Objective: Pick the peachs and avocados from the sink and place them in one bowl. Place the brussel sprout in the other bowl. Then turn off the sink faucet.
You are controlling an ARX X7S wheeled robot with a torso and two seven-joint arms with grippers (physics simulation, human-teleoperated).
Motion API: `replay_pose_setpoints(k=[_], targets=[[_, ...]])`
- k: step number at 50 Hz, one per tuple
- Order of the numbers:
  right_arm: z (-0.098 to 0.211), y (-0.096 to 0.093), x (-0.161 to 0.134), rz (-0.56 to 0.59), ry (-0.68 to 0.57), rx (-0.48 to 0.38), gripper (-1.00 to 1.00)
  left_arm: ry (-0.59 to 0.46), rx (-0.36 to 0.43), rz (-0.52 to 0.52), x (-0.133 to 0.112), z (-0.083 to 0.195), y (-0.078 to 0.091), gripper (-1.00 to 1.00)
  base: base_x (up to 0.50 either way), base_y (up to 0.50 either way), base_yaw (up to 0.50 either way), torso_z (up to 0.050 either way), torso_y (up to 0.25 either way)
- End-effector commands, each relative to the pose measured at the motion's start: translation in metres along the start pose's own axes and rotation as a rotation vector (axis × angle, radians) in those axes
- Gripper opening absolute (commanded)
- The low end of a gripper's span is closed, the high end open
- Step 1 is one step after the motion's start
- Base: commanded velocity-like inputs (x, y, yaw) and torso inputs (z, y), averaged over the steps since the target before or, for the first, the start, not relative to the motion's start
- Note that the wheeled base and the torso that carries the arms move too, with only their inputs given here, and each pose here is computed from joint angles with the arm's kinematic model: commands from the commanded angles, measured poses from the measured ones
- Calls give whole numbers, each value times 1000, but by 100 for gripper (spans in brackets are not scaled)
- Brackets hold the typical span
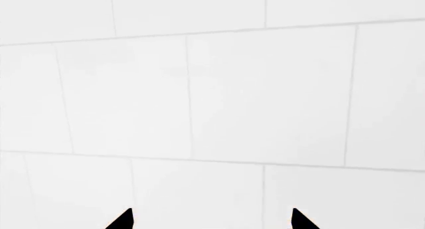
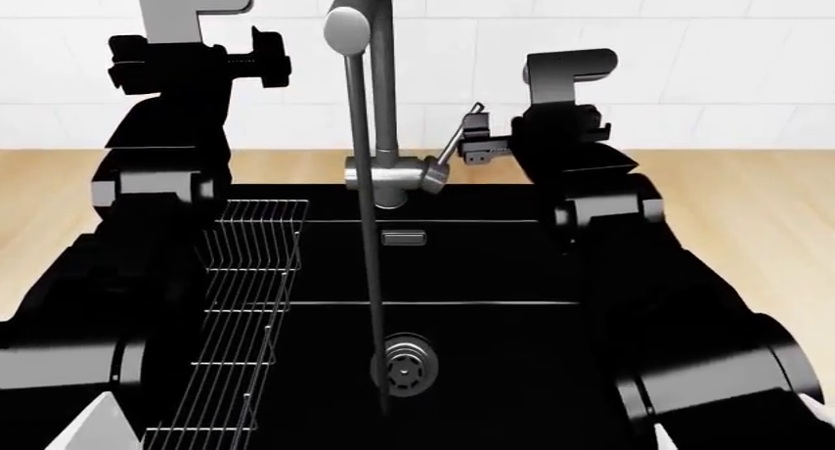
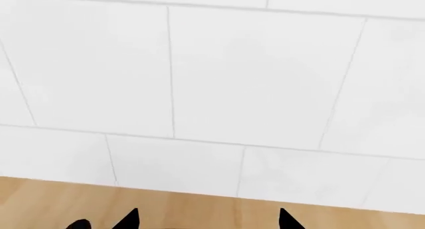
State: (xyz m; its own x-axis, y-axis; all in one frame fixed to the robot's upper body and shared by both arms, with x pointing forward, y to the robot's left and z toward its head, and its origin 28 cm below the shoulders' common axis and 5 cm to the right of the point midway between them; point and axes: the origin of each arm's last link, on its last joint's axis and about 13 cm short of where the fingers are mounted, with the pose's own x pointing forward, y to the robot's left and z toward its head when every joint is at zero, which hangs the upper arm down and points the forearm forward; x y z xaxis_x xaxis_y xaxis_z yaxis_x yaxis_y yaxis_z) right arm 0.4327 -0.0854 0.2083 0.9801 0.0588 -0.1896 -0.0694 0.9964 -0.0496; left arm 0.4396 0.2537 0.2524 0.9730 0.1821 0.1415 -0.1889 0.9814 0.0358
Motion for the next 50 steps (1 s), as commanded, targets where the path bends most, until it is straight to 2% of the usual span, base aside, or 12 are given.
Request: replay_pose_setpoints(k=[1, 26, 50], targets=[[-2, 9, 0, 55, -6, 4, 100, 1, 1, 2, 0, 0, 1, 100, 0, 0, 0, 0, 0], [4, 27, 0, 193, -58, 18, 100, 6, -3, 8, 0, -3, 4, 100, 0, 0, 0, 0, 0], [7, 31, 0, 225, -59, 16, 100, 11, -8, 4, -1, -5, 2, 100, 0, 0, 0, 0, 0]])
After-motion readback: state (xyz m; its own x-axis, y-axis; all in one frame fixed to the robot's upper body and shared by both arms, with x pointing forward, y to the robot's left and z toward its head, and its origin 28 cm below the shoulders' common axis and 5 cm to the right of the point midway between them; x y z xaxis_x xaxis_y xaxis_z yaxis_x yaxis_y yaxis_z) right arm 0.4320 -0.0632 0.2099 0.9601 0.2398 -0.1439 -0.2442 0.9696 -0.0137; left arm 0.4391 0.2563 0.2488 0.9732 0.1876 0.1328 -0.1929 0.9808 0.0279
